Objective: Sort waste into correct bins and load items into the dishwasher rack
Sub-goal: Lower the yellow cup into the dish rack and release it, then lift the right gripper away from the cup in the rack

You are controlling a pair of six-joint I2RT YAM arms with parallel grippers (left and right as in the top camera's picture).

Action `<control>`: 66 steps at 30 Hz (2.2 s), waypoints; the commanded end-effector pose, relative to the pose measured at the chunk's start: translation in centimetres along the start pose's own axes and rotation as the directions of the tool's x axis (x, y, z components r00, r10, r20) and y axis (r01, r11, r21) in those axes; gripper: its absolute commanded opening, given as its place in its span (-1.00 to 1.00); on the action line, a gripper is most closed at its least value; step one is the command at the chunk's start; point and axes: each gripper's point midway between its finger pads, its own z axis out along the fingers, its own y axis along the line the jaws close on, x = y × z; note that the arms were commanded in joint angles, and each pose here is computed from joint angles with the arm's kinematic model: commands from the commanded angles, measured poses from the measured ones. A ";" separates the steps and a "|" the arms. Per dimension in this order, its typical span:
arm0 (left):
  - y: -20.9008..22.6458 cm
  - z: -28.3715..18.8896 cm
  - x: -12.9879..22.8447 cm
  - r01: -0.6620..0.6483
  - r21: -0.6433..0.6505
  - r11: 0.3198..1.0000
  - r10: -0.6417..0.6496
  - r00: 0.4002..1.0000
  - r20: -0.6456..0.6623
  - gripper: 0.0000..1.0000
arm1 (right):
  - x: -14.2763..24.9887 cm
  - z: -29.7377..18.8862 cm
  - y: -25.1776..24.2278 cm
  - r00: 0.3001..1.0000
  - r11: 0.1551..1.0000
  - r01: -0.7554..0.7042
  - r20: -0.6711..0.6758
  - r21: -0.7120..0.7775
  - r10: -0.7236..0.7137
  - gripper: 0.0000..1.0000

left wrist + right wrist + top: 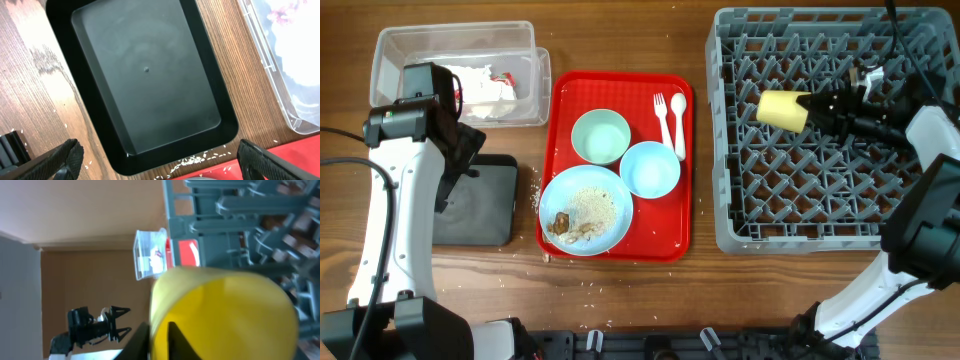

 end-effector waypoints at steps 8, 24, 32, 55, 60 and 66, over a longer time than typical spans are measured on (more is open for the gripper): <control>0.3 -0.3 -0.3 0.007 0.005 1.000 -0.007 1.000 0.015 1.00 | 0.0 -3.7 -4.5 0.994 0.917 -0.074 0.100 0.393 0.037 -0.65; 0.3 -0.4 -0.3 0.007 0.005 1.000 -0.007 1.000 0.015 1.00 | 0.6 -9.7 5.5 0.889 0.703 0.012 0.314 0.711 -0.333 -0.35; 0.3 -0.4 -0.3 0.007 0.005 1.000 -0.007 1.000 0.015 1.00 | -1.6 -0.4 4.7 0.882 0.657 0.211 0.148 0.724 -0.447 -0.91; 0.3 -0.4 -0.3 0.007 0.005 1.000 -0.007 1.000 0.015 1.00 | 2.4 -6.9 2.4 0.900 0.412 -0.129 0.281 0.902 -0.333 -0.91; 0.3 -0.4 -0.3 0.007 0.005 1.000 -0.007 1.000 0.015 1.00 | 3.3 -7.6 5.8 0.868 0.468 -0.088 0.298 0.879 -0.398 -0.83; 0.3 -0.4 -0.3 0.007 0.005 1.000 -0.007 1.000 0.015 1.00 | -0.3 -4.7 5.8 0.846 0.518 0.030 0.255 0.855 -0.469 -0.85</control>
